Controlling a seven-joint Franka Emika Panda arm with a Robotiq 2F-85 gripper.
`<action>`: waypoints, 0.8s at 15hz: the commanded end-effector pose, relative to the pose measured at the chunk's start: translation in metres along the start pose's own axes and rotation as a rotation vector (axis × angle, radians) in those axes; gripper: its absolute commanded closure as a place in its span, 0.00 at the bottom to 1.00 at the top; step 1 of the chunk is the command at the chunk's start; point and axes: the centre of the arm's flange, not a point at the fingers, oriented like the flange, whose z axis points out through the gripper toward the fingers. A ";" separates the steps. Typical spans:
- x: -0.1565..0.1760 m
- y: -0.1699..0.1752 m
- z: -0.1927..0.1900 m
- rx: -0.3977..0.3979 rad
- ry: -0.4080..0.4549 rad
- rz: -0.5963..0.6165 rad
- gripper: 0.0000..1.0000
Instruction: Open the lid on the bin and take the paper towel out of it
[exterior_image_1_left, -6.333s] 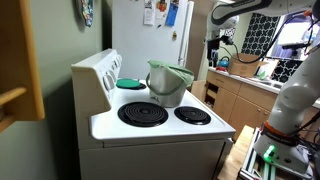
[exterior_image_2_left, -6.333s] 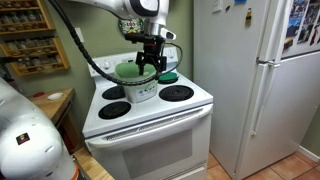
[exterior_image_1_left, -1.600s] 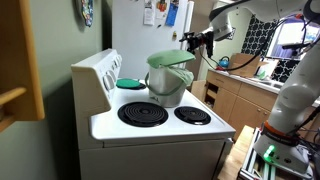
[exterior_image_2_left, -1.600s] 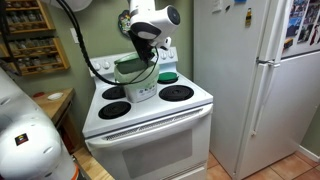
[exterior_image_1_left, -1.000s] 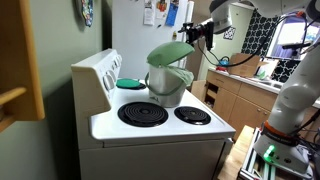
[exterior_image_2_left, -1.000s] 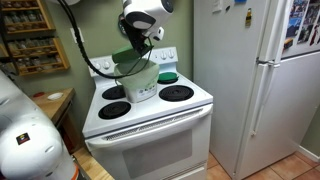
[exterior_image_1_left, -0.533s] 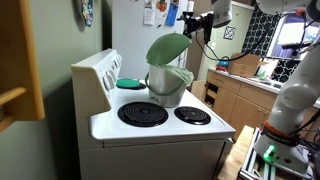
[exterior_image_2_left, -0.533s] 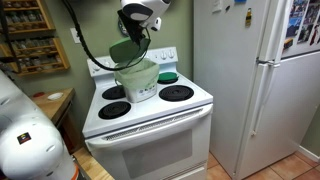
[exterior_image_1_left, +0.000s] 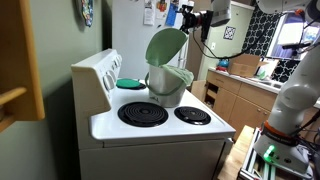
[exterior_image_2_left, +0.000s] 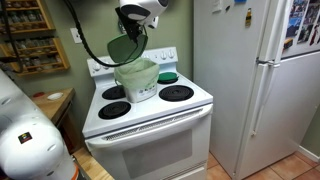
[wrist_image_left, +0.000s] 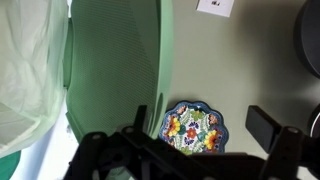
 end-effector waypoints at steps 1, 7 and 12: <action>0.000 -0.001 0.005 0.008 -0.007 -0.017 0.00; 0.000 -0.011 0.002 0.030 -0.005 -0.086 0.00; 0.000 -0.008 -0.005 -0.076 -0.033 -0.097 0.00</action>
